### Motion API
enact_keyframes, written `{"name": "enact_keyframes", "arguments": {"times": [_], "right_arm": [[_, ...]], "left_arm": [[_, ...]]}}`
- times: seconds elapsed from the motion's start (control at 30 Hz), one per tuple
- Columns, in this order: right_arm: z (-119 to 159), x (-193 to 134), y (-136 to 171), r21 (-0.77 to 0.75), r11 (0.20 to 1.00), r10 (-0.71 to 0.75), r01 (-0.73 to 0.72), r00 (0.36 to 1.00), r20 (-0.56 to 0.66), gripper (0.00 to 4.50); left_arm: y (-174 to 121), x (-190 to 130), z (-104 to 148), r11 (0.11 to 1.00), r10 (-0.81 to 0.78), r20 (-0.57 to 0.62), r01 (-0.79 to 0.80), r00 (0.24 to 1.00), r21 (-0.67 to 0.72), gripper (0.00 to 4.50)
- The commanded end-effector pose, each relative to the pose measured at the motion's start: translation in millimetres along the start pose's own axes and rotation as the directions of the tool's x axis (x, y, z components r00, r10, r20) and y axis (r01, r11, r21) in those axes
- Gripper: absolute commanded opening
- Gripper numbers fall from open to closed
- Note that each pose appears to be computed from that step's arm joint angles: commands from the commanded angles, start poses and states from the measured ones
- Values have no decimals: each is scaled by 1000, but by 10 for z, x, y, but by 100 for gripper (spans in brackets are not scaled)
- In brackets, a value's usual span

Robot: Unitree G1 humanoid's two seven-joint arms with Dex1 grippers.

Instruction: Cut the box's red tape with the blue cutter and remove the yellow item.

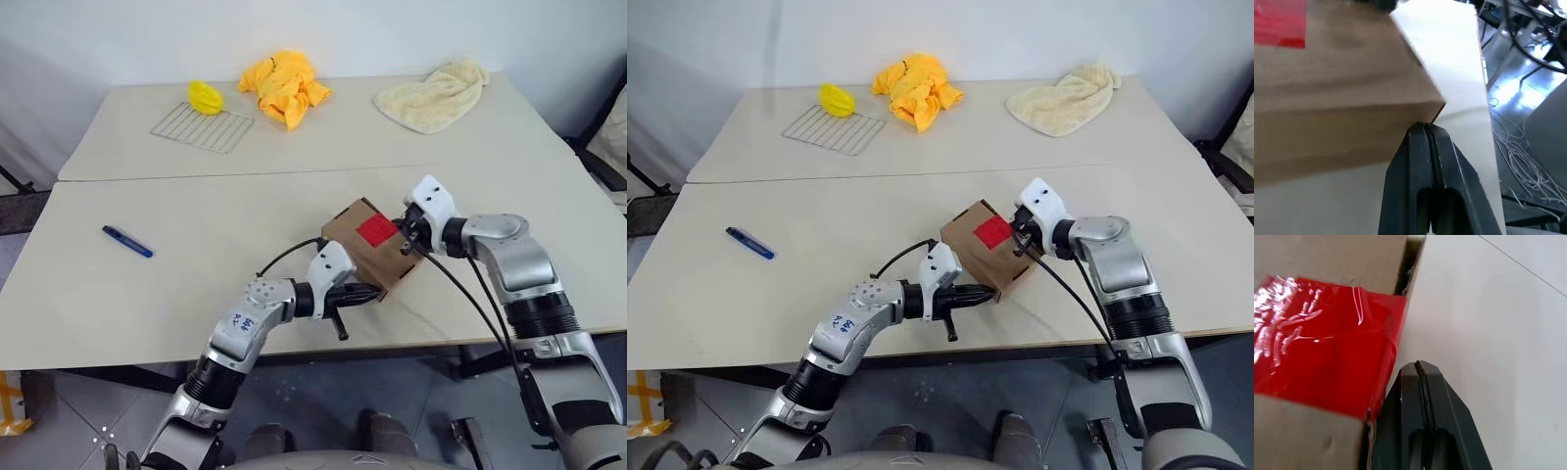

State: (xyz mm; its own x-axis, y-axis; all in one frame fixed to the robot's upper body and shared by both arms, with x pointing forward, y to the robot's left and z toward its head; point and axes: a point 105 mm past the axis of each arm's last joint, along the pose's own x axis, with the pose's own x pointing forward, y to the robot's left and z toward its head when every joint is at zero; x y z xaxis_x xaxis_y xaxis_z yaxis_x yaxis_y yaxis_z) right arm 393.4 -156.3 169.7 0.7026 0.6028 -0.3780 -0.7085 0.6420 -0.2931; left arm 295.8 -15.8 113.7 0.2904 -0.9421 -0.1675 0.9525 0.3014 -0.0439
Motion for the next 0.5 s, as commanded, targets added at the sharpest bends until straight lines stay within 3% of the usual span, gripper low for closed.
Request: {"name": "enact_keyframes", "arguments": {"times": [0.03, 0.17, 0.33, 0.43, 0.5], "right_arm": [[118, -223, -240, -21, 995, -94, 95, 994, 47, 0], [204, -339, -459, -7, 982, -187, 188, 980, 75, 0], [196, -650, -692, 86, 949, -312, 305, 945, 96, 0], [144, -844, -622, 218, 935, -314, 279, 939, 144, 0], [140, -928, -419, 309, 935, -243, 174, 949, 203, 0]], "left_arm": [[-95, 6, 91, 1000, -8, 44, 8, 999, 9, 3], [-18, -53, 78, 1000, 29, 32, -29, 999, 3, 3], [315, -384, 41, 972, 231, 37, -228, 972, -63, 3], [573, -774, -68, 905, 418, 37, -413, 908, -99, 3], [682, -984, -125, 854, 515, 36, -509, 856, -103, 3]]}}
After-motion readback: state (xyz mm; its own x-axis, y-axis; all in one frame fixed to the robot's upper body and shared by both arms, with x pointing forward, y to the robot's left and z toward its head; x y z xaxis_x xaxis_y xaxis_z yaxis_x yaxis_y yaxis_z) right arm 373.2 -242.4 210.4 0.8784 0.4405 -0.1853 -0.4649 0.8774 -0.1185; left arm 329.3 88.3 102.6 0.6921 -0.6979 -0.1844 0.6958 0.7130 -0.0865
